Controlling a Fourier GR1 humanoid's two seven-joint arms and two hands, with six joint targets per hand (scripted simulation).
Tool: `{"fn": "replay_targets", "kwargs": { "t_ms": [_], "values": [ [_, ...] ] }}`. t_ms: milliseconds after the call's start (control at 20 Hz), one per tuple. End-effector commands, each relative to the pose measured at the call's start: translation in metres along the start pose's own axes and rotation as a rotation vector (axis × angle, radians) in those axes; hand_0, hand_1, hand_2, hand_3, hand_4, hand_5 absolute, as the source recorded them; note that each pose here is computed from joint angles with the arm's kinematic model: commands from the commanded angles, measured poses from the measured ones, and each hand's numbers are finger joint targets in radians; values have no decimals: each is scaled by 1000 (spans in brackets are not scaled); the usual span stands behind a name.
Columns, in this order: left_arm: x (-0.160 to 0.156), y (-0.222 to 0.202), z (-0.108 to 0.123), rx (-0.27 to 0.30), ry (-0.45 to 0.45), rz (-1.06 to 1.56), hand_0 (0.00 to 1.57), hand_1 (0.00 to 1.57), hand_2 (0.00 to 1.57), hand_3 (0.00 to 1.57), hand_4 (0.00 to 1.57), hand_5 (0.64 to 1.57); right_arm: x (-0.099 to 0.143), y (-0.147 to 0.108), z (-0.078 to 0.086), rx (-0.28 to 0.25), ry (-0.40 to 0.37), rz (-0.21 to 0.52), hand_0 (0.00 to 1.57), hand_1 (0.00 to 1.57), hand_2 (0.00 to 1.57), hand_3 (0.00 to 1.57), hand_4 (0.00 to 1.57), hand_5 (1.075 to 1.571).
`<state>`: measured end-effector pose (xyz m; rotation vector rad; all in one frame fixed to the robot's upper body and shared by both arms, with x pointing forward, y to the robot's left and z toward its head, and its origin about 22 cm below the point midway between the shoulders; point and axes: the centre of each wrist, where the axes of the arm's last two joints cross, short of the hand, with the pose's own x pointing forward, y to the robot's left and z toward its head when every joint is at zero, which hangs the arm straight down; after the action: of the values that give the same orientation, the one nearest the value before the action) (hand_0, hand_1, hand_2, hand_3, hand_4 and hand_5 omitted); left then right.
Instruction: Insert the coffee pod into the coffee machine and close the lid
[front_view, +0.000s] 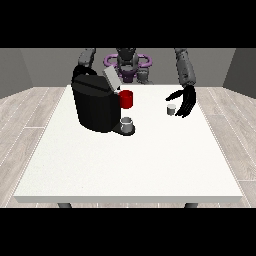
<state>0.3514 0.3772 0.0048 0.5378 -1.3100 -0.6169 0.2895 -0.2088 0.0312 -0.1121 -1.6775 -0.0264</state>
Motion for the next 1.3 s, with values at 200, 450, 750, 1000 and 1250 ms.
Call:
{"fn": "replay_targets", "kwargs": {
  "t_ms": [200, 450, 750, 1000, 1250],
  "values": [
    [1, -1, -6, 81, -69, -94, 719, 719, 851, 619, 151, 1571, -4, -4, -5, -17, -5, -2, 0, 0, 0, 0, 491, 1571],
    [3, 5, -12, 118, -47, -113, 824, 824, 972, 737, 389, 1571, 12, -6, -2, 27, -10, -31, 0, 0, 0, 0, 492, 1571],
    [-24, -12, 3, 120, -44, -258, 899, 899, 1011, 776, 309, 1571, 17, -2, 3, 19, -37, -42, 0, 0, 0, 0, 487, 1571],
    [-3, 1, -9, 125, -112, -280, 1225, 1225, 1358, 1305, 473, 1571, -4, -8, 3, -10, -32, -58, 0, 0, 0, 0, 424, 1571],
    [54, 10, -34, 24, -255, -259, 1477, 1477, 1470, 1410, 632, 1571, -27, -24, -6, -74, 70, -49, 0, 0, 0, 0, 438, 1571]
  ]
}}
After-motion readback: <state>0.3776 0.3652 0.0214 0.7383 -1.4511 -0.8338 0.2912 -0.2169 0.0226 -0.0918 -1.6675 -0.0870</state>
